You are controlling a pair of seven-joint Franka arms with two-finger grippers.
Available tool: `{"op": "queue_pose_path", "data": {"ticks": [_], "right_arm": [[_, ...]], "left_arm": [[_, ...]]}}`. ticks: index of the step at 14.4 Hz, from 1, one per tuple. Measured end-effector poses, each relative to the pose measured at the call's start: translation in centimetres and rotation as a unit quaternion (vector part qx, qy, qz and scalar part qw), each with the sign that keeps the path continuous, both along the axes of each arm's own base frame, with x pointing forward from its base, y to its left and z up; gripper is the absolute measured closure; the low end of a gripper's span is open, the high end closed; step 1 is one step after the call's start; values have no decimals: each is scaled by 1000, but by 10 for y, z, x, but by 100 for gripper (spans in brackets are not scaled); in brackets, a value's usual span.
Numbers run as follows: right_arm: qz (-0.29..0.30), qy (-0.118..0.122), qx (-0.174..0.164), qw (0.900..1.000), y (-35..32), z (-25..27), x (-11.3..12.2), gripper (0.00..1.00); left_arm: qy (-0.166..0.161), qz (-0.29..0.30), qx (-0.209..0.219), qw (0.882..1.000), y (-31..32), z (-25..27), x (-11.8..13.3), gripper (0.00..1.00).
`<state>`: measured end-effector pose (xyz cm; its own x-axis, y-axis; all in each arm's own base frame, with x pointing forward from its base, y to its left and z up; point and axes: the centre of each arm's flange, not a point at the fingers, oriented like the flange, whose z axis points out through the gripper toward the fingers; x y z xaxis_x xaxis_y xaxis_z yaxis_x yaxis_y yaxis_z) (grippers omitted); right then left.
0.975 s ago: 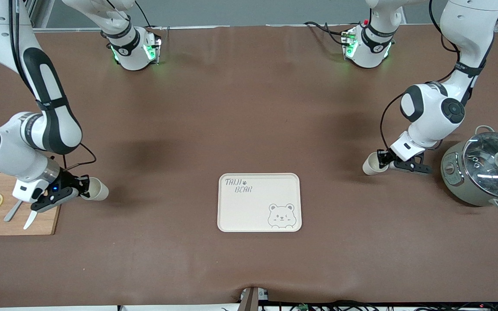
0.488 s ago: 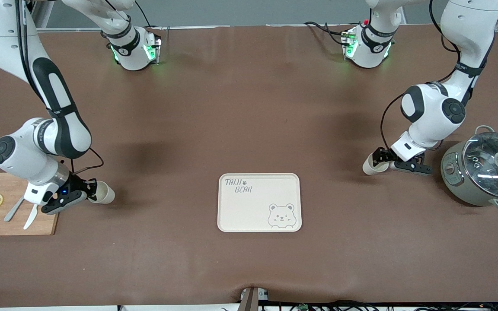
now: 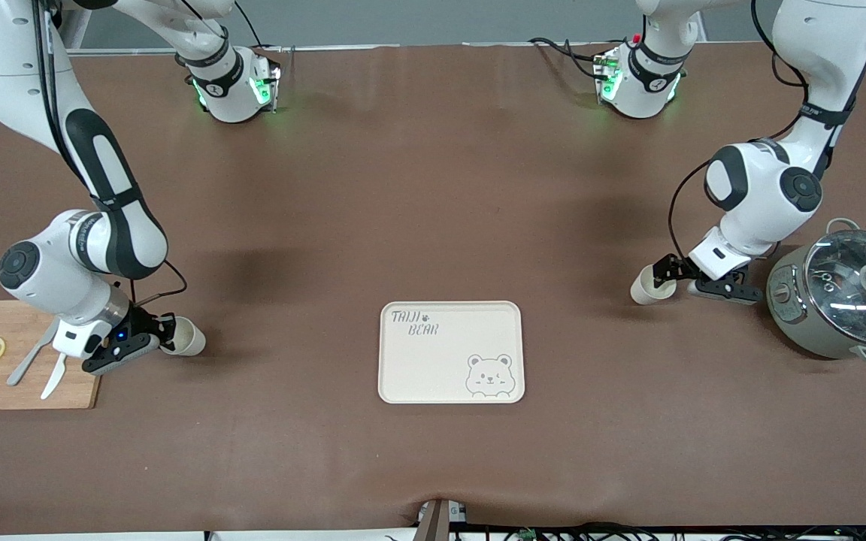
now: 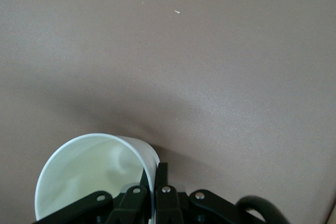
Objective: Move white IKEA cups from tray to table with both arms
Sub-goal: 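Lower the cups onto the table beside the tray with both grippers, then open both grippers and release the cups on the table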
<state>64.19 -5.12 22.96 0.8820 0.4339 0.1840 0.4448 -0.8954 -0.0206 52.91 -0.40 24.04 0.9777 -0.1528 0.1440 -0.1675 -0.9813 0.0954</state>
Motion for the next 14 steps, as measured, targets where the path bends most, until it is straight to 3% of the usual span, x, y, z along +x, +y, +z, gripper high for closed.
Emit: {"op": "queue_pose_path", "data": {"ticks": [4,5,12,14], "right_arm": [[-1,0,1,1000,0,0,0,93],[-1,-1,1,1000,0,0,0,86],[14,-16,-1,1000,0,13,10,15],[20,2,7,1000,0,30,19,0]], "left_arm": [[30,-7,-5,1000,2,48,12,0],[37,-7,-7,999,2,62,17,0],[36,24,-15,999,28,158,58,0],[40,38,-17,998,30,171,62,0]]}}
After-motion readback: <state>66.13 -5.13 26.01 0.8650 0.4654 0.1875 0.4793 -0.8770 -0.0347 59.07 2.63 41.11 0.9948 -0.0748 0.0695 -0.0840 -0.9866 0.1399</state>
